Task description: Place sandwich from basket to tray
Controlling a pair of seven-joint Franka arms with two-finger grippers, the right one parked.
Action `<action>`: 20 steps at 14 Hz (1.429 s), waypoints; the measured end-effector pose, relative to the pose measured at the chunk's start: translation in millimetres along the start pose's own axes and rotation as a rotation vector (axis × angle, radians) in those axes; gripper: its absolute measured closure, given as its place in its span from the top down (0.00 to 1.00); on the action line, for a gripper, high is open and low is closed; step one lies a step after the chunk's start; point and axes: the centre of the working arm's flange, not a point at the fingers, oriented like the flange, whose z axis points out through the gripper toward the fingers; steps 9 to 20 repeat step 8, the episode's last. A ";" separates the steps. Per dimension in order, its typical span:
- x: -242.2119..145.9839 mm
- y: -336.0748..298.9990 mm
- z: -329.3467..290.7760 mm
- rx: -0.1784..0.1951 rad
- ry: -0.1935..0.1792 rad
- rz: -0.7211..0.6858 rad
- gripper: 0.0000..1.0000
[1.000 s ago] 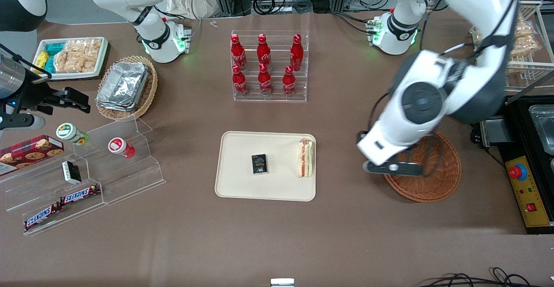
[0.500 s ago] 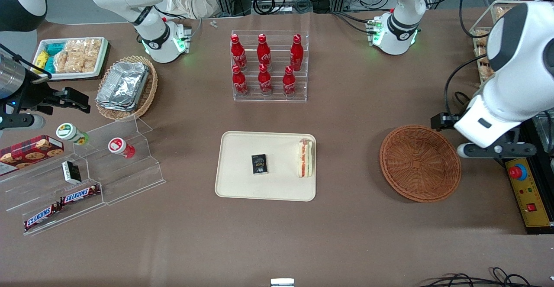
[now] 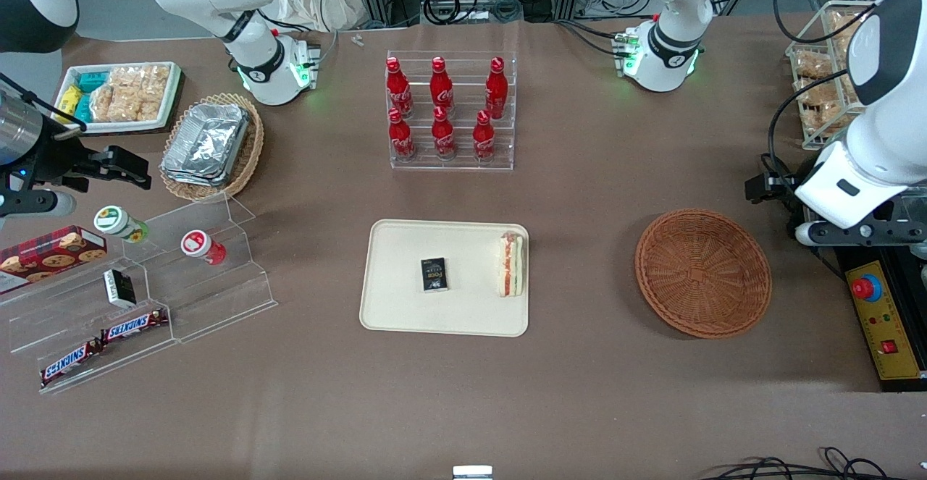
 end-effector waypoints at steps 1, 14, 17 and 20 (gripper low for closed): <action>-3.3 -2.4 0.6 0.000 -0.002 0.000 1.00; -14.6 -29.3 -1.2 -0.026 -0.006 -0.001 1.00; -14.6 -29.3 -1.2 -0.026 -0.006 -0.001 1.00; -14.6 -29.3 -1.2 -0.026 -0.006 -0.001 1.00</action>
